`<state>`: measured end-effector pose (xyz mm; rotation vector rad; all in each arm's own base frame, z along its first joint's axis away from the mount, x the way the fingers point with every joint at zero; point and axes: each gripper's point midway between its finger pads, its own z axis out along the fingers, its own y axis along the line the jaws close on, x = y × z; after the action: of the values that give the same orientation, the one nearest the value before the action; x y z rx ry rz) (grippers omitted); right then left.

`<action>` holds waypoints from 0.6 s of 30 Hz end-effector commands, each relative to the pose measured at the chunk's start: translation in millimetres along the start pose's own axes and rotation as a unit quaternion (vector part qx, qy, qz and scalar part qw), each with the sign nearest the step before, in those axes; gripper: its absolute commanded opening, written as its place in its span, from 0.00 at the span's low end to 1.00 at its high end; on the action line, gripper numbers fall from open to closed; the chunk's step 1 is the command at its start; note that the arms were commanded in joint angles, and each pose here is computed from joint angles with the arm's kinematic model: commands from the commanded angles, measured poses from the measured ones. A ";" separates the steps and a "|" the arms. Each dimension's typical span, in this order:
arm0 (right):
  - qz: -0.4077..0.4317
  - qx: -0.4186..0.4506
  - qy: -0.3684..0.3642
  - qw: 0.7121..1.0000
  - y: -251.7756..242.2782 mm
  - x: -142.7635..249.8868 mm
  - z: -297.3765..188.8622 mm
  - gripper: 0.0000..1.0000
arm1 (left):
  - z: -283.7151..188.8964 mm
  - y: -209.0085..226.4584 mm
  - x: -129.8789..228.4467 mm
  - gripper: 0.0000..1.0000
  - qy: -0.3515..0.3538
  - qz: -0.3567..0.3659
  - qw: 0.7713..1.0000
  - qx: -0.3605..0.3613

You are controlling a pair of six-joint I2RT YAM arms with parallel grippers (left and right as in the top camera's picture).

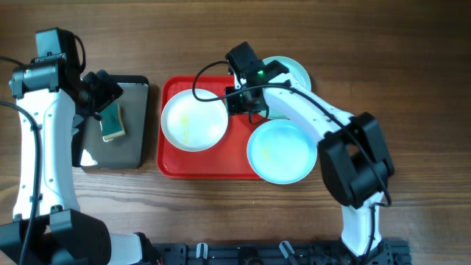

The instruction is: Clean dirty plates on tray and stack at the side

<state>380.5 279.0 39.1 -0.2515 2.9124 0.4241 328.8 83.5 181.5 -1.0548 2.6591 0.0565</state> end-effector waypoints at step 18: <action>0.040 -0.039 0.022 0.998 19.3 5.0 35.6 0.29 | 45.7 -0.1 -9.5 1.00 0.033 -0.006 0.999 -0.032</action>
<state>379.1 297.3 16.9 -0.1845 2.9436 0.5160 342.9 88.7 141.6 -1.0903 2.7417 0.0818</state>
